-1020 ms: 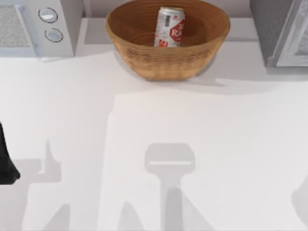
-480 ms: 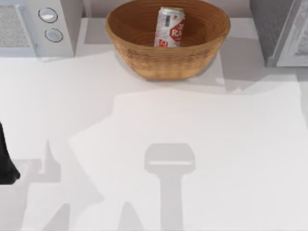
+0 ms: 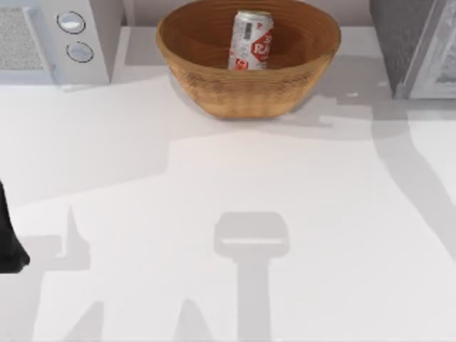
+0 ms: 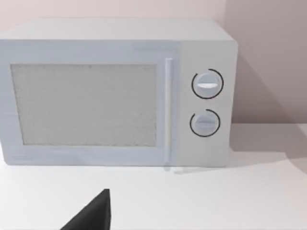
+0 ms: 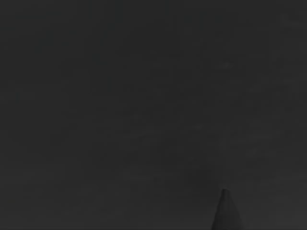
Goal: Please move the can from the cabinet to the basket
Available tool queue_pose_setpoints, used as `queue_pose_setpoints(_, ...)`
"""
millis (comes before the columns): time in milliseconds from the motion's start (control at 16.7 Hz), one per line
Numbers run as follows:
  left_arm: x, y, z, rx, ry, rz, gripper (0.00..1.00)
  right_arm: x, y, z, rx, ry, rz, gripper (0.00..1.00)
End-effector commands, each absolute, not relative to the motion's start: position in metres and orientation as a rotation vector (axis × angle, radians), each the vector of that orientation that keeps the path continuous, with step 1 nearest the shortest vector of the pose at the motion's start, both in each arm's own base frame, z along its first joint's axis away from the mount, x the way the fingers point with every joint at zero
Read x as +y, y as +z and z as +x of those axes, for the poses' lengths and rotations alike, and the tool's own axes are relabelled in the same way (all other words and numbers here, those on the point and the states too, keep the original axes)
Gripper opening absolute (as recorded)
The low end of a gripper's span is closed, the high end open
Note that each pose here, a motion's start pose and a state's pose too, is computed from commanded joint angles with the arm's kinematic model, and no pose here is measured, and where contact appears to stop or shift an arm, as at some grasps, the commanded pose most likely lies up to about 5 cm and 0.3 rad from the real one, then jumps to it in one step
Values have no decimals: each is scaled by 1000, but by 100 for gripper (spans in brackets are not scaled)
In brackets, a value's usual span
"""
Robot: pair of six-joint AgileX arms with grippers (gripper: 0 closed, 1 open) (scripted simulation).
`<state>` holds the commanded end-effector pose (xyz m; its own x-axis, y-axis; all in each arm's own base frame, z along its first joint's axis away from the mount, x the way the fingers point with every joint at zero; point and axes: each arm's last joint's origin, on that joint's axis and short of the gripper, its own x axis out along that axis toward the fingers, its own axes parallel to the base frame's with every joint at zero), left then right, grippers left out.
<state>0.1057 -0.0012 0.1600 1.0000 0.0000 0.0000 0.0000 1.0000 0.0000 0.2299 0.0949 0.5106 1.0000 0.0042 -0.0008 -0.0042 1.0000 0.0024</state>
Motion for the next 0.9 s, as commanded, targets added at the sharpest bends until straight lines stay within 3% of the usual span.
queue_pose_setpoints(420, -1, 160, 106, 0, 0, 0, 100, 88, 518, 220, -25, -41, 1, 100)
queue_pose_setpoints(900, -1, 160, 106, 0, 0, 0, 100, 88, 517, 270, -21, -40, -1, 100)
